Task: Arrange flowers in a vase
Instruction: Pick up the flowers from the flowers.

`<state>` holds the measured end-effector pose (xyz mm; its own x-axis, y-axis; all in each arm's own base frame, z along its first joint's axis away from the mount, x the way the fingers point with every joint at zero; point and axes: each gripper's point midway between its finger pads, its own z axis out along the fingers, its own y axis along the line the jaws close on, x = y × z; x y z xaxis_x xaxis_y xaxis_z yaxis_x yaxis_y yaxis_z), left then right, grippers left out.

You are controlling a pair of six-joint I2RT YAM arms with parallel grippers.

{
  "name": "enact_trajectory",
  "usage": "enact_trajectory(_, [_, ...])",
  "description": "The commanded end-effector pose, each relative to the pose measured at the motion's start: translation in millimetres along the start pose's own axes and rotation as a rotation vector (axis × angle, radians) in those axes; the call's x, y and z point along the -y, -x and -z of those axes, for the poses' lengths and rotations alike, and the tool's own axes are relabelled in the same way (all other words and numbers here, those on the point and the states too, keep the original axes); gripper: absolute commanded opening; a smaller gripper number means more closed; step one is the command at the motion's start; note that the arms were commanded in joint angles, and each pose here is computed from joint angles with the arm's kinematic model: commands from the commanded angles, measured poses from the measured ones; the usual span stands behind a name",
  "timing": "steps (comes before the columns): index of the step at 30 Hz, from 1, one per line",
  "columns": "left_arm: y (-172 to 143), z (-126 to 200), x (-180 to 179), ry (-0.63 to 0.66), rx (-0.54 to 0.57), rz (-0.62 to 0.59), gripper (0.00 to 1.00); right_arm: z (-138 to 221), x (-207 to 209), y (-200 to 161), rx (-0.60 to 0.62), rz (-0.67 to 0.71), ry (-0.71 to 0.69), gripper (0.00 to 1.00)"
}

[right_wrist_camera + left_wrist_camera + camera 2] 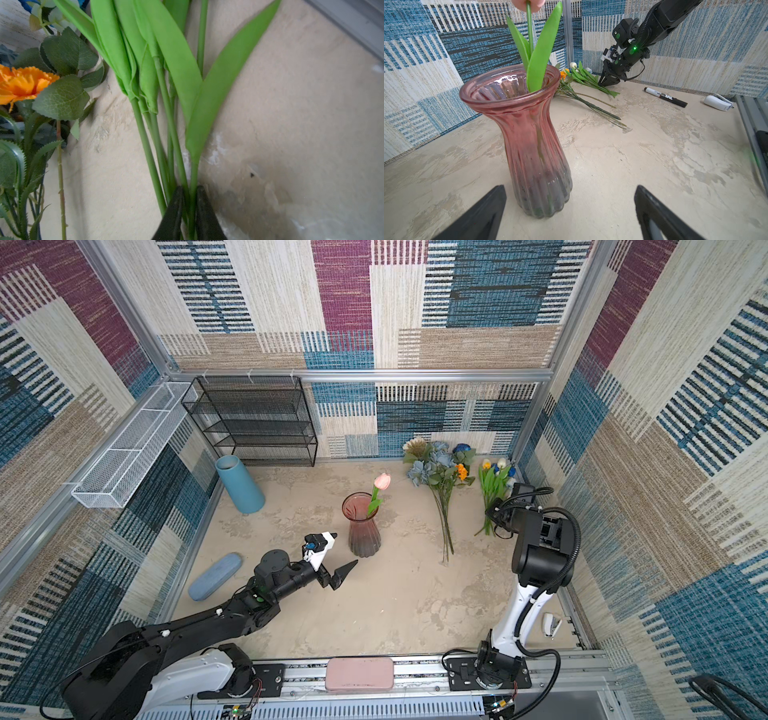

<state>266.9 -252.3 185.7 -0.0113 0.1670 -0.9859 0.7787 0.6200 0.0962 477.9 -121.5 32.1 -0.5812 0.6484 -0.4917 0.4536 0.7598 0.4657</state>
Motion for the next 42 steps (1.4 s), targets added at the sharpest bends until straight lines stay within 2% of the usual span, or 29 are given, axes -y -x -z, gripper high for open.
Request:
enact_trajectory(1, [9.3, 0.5, -4.1, 0.021, 0.032, -0.045, 0.99, 9.9, -8.1, 6.9, 0.030, 0.002, 0.023, 0.11])
enact_trajectory(10, [12.9, -0.9, -4.7, 0.020, 0.029, -0.056, 0.99, 41.7, -27.7, 14.5, 0.069, 0.018, 0.077, 0.04])
enact_trajectory(16, [17.6, 0.1, -5.1, 0.021, 0.037, -0.066, 0.99, 66.1, -41.3, 17.9, 0.098, 0.035, 0.116, 0.06])
enact_trajectory(22, [20.6, -0.5, -5.4, 0.021, 0.041, -0.067, 0.99, 82.4, -71.2, 2.5, 0.077, 0.091, 0.169, 0.06])
enact_trajectory(26, [20.3, -2.3, -5.4, 0.018, 0.040, -0.068, 0.99, 76.0, -94.9, -24.2, 0.018, 0.171, 0.181, 0.12])
enact_trajectory(30, [21.8, -6.4, -4.7, 0.007, 0.040, -0.066, 0.99, 58.1, -101.2, -55.5, -0.060, 0.215, 0.178, 0.07])
enact_trajectory(32, [23.1, -7.1, -4.3, 0.003, 0.043, -0.063, 0.99, 50.0, -94.9, -62.6, -0.079, 0.214, 0.161, 0.08])
enact_trajectory(33, [23.6, -7.5, -4.2, 0.002, 0.044, -0.064, 0.99, 46.7, -91.1, -64.8, -0.085, 0.214, 0.148, 0.10])
enact_trajectory(37, [24.6, -8.4, -5.2, 0.006, 0.044, -0.071, 0.99, 42.4, -86.0, -63.7, -0.075, 0.221, 0.125, 0.05])
enact_trajectory(42, [24.5, -8.8, -8.4, 0.023, 0.039, -0.080, 0.99, 64.4, -103.1, -44.0, -0.003, 0.223, 0.162, 0.03])
